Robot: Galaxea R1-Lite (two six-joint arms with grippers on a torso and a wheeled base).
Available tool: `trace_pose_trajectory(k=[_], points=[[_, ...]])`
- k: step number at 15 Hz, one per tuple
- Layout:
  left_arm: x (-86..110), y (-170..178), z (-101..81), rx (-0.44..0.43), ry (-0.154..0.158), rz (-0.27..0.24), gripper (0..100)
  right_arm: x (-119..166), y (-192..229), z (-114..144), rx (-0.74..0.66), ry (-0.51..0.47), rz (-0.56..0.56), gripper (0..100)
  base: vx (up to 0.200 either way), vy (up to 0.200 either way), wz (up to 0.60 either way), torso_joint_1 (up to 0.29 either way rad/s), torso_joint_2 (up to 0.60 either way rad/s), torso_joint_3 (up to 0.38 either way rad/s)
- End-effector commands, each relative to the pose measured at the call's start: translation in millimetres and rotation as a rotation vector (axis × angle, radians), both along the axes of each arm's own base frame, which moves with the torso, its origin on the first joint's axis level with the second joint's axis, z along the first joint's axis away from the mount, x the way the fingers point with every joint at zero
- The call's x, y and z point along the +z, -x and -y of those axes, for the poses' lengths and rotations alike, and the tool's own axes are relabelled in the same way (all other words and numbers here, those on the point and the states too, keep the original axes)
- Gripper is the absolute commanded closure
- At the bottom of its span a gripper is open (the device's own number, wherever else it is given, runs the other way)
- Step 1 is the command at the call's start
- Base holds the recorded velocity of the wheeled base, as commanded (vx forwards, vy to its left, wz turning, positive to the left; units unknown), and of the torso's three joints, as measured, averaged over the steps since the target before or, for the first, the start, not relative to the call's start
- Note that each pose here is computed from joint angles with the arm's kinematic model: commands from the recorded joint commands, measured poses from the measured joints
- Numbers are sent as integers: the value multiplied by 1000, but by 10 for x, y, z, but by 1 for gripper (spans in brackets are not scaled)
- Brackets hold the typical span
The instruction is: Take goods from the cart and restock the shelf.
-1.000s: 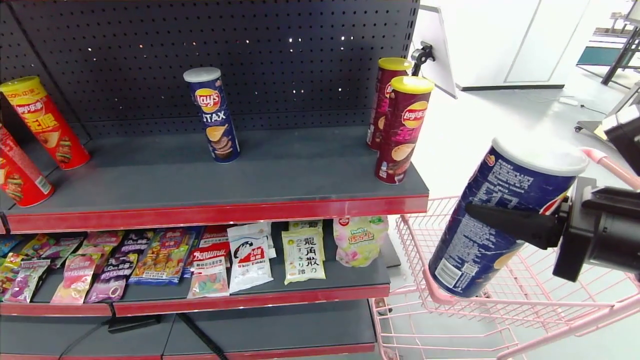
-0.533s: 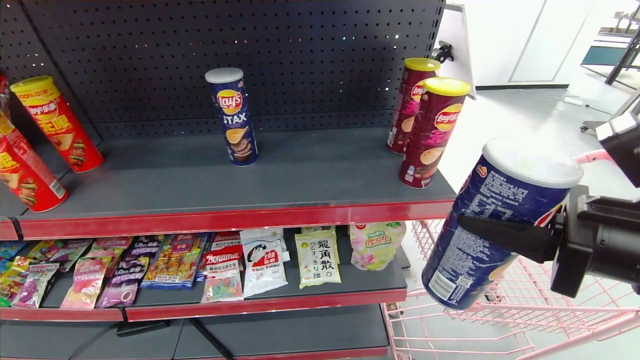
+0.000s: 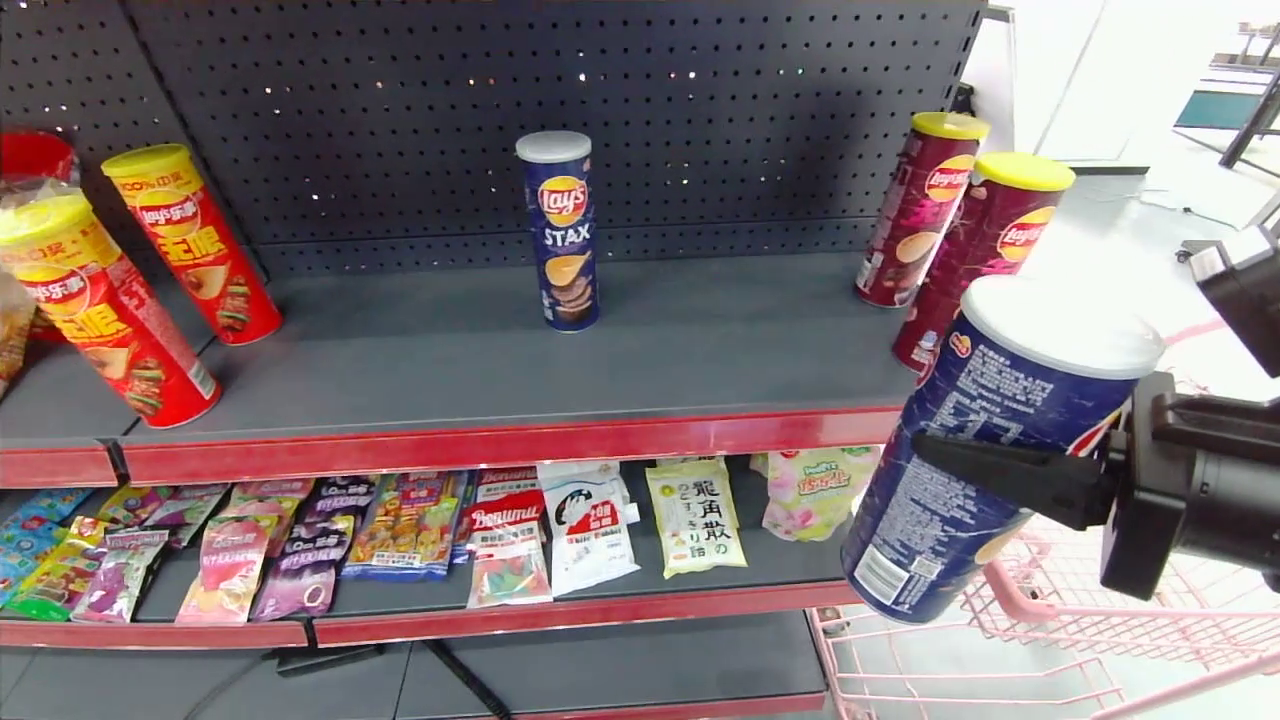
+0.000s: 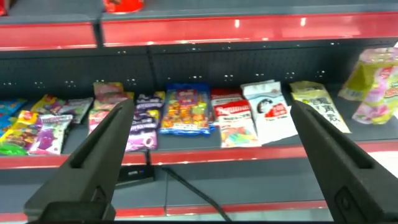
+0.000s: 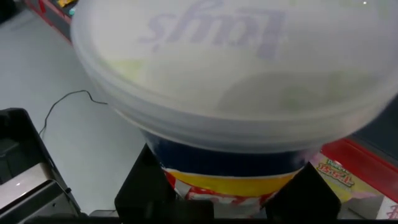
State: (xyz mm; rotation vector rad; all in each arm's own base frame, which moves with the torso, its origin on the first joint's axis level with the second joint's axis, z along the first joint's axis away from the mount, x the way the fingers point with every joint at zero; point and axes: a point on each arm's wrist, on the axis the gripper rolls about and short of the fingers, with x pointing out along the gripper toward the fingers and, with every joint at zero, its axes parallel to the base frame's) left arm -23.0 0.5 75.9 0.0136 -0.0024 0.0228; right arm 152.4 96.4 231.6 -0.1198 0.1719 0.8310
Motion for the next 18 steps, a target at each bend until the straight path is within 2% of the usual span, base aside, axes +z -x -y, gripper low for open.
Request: trace_pose_trajectory(k=[1,4,9,18], points=[[0,-1,0,0,0,-1,0,0,-6,-4,0,1,-1,100,0,200,0,2,-2,2],[0,-1,0,0,0,-1,0,18,-9,-5,0,-2,4,100,0,200,0,2,5,4],[0,-1,0,0,-5,-1,0,19,-2,-1,0,-3,6,100,0,0,0,0,0,0],[0,-1,0,0,-3,-1,0,52,42,-62,41,-10,17,100,200,0,0,1,2,4]])
